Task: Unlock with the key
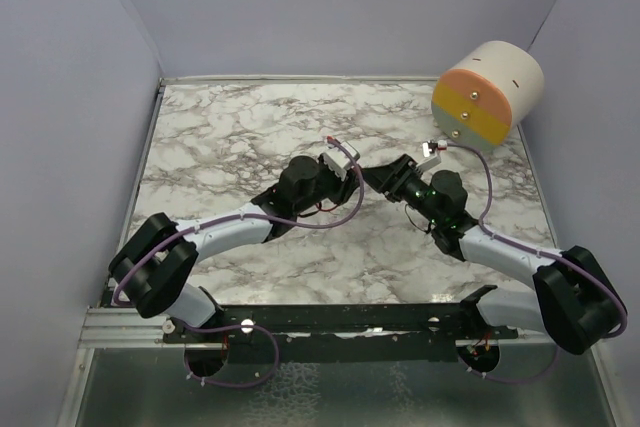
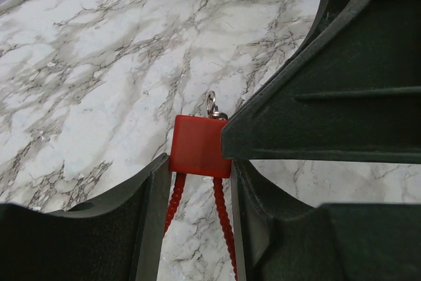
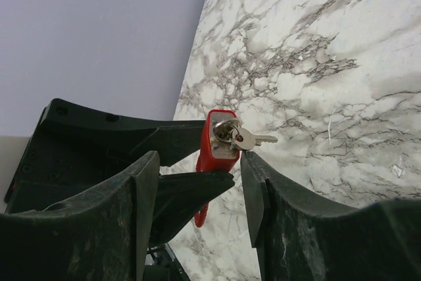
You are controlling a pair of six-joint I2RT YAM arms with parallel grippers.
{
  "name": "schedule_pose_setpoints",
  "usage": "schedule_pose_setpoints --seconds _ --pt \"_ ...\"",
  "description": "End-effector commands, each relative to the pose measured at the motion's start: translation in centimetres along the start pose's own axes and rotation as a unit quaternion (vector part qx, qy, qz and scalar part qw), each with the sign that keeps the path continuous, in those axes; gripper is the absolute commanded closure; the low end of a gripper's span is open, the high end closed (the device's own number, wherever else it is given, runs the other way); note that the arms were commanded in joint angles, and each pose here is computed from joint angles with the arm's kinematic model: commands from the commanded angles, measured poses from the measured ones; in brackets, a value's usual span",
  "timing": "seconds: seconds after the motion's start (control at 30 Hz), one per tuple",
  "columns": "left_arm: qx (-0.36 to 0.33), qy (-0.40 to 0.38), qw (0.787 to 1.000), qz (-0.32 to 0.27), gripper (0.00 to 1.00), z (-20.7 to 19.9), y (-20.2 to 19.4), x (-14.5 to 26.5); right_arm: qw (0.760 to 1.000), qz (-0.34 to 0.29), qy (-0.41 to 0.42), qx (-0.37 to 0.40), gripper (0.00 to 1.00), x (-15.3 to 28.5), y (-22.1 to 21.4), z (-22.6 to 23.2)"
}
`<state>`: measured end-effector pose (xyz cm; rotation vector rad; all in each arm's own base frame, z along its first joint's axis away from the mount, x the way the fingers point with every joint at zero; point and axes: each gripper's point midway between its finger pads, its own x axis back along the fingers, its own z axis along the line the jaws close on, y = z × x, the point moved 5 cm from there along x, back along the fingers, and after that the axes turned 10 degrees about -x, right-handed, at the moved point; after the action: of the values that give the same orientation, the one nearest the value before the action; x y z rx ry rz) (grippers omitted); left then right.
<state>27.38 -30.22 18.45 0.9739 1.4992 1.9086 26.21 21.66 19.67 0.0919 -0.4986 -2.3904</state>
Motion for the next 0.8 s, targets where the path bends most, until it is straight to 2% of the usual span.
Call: schedule_pose_setpoints --seconds 0.0,0.27,0.53,0.67,0.77 --pt "0.018 0.03 0.999 -0.04 1.0 0.1 1.9 -0.2 0.999 -0.034 -0.005 -0.018 0.48 -0.3 0.8 -0.2" --pt "0.025 0.026 0.998 -0.05 1.0 -0.5 2.3 -0.1 0.999 -0.036 -0.014 -0.028 0.52 -0.3 0.7 -0.7" --pt "0.023 0.017 0.998 -0.054 1.0 -2.1 2.5 -0.5 0.999 -0.031 -0.013 -0.035 0.63 -0.8 0.6 -0.7" --pt "0.02 0.015 0.998 -0.055 1.0 -2.5 2.6 -0.6 0.999 -0.033 -0.013 -0.038 0.75 -0.9 0.6 -0.8" --pt "0.022 0.012 0.998 -0.055 1.0 -2.7 2.7 -0.8 0.998 -0.038 -0.014 -0.04 0.91 -0.8 0.7 -0.8"
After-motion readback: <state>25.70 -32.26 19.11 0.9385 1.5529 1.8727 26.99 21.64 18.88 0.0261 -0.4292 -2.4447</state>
